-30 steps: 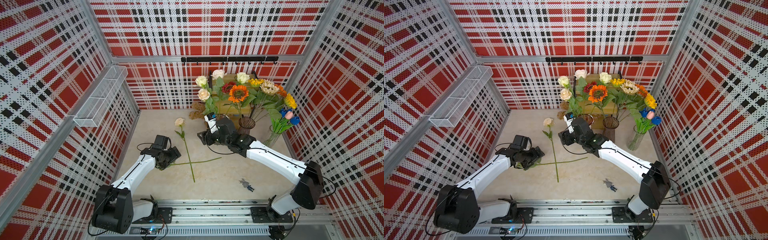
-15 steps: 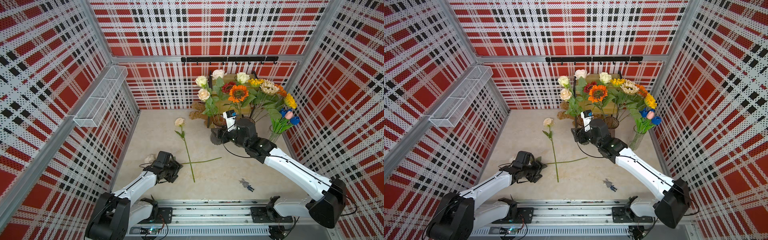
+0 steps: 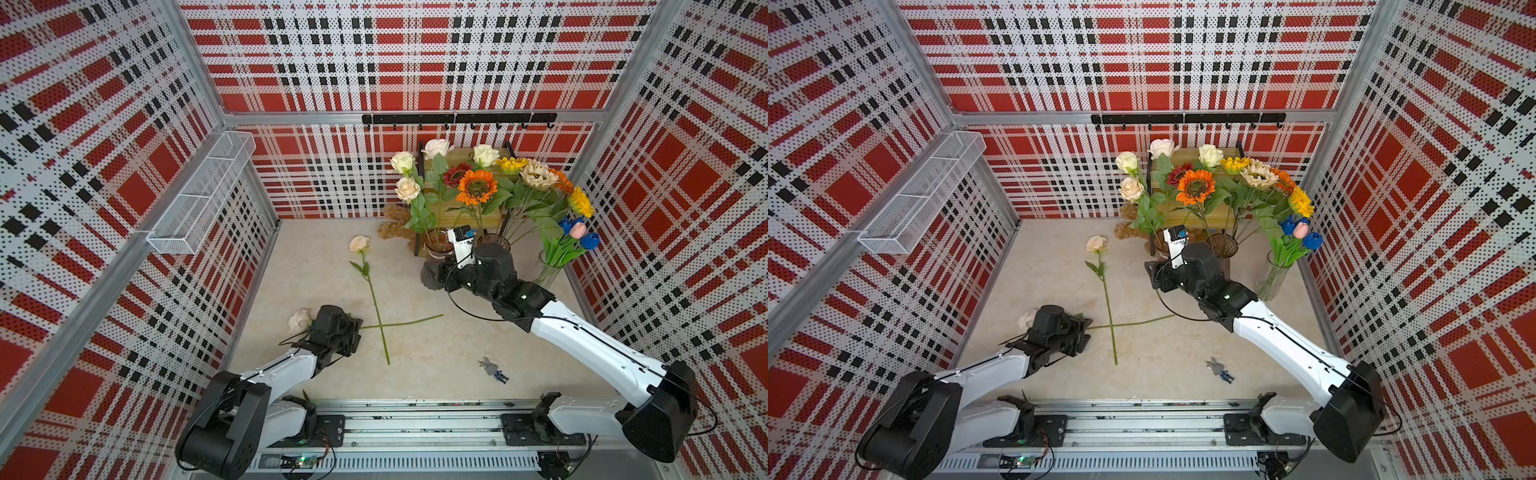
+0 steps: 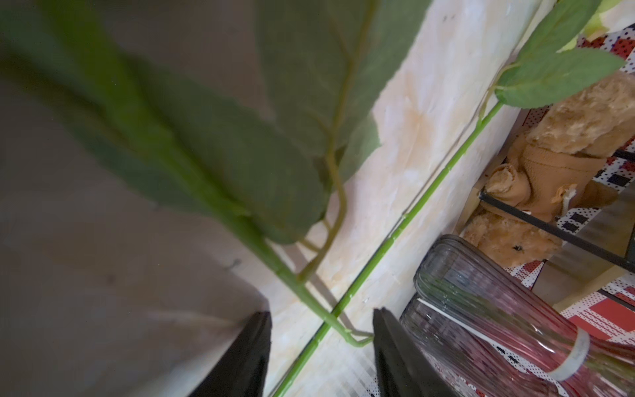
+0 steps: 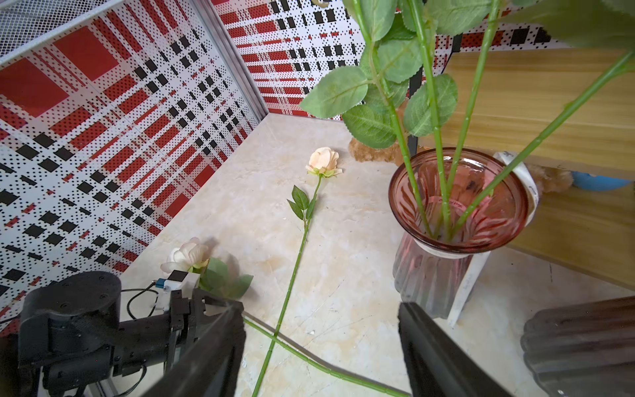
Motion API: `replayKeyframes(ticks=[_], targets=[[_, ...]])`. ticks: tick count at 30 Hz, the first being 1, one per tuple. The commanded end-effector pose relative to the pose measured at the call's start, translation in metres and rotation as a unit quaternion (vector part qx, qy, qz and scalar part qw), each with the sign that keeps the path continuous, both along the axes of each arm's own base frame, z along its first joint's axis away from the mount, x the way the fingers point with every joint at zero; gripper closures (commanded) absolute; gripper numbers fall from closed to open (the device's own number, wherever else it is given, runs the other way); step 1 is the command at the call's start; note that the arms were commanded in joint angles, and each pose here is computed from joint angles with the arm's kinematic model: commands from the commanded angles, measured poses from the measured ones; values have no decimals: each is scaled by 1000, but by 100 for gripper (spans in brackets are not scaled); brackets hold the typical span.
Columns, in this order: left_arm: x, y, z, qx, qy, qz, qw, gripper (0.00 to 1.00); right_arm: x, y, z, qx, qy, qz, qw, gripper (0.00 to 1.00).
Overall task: Arrange the flowers in different vases according to their variety
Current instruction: Pick up the flower at the center of the board.
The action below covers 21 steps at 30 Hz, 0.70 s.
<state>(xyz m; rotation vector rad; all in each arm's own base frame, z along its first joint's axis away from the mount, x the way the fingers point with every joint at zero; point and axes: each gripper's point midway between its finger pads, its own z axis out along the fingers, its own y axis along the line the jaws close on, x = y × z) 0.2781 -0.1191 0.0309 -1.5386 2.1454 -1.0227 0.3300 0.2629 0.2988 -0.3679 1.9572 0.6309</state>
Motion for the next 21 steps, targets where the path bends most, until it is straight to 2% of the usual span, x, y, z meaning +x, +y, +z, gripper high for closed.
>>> replayKeyframes(ticks=[1,2,4,5,6,10,13,16,21], targets=[[13,-1,1,3,-16,16,1000,51,-2,-10,12,5,-17,-10,1000,24],[13,-1,-1,4,-14,16,1000,54,-2,-11,12,4,-16,-12,1000,24],[11,3,-8,12,-5,23,1000,83,-2,-13,11,1,-16,-15,1000,24],[10,5,-13,16,2,26,1000,89,-3,-14,11,0,-16,-16,1000,24],[8,6,-17,18,6,29,999,100,-3,-15,12,-1,-16,-17,1000,24],[15,0,-20,18,5,16,1000,100,-4,-17,14,-6,-15,-17,1000,24],[33,-7,-1,24,-26,2,999,100,-8,-12,11,-2,-7,-3,1000,25],[55,-10,36,53,-63,-12,996,100,-10,0,5,5,13,25,1000,25],[77,-5,125,124,-147,-35,981,100,-23,32,-5,9,52,105,993,24]])
